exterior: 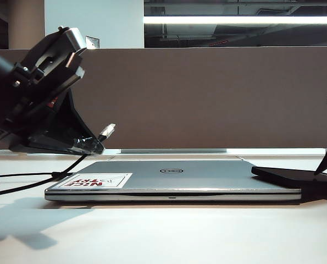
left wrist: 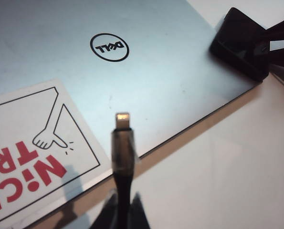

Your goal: Pick up the charging cable and the phone, plug the charging cable into the charging port on the phone, and finally place them back on the table.

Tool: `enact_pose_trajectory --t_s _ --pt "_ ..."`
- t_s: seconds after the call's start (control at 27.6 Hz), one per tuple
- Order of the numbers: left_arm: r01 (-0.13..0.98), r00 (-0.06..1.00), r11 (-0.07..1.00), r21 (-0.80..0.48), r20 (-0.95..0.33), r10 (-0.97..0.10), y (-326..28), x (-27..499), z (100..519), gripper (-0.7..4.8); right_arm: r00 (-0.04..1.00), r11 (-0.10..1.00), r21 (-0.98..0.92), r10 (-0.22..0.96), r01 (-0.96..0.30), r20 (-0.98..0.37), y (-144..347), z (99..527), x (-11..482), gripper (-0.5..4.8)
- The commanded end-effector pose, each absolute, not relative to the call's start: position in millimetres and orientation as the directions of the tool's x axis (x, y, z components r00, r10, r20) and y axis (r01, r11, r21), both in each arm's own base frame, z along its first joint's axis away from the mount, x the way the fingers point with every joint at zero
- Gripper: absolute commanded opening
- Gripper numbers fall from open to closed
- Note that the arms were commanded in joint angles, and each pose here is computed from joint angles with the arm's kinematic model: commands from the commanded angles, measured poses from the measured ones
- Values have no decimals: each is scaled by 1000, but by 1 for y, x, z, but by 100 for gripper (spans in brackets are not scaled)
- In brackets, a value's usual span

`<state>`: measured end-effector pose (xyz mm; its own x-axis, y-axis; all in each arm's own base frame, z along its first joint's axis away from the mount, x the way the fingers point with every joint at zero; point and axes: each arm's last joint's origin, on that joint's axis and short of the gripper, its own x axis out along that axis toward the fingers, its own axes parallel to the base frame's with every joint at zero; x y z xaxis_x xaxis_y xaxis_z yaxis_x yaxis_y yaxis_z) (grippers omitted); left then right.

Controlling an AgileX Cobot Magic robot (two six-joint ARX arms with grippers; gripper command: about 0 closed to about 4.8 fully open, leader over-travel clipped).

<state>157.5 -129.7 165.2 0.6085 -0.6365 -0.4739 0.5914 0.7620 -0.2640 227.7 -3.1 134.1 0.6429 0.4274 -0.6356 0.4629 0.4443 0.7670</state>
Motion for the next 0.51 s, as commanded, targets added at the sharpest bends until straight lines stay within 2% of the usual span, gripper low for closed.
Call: enact_pose_trajectory --t_s 0.04,0.33,0.44,0.51 --pt "599 615 757 -261 -456 -644 -130 158 168 -6 648 448 769 425 455 -632 -3 135 228 197" --pt "599 615 757 -261 -456 -644 -130 158 168 -6 648 449 769 425 455 -632 -3 135 228 196" --pt "599 615 757 -261 -456 -644 -130 158 168 -6 648 449 769 425 455 -632 -3 135 228 142" --pt "599 615 757 -261 -456 -644 -130 158 168 -6 648 449 769 425 455 -632 -3 135 228 142"
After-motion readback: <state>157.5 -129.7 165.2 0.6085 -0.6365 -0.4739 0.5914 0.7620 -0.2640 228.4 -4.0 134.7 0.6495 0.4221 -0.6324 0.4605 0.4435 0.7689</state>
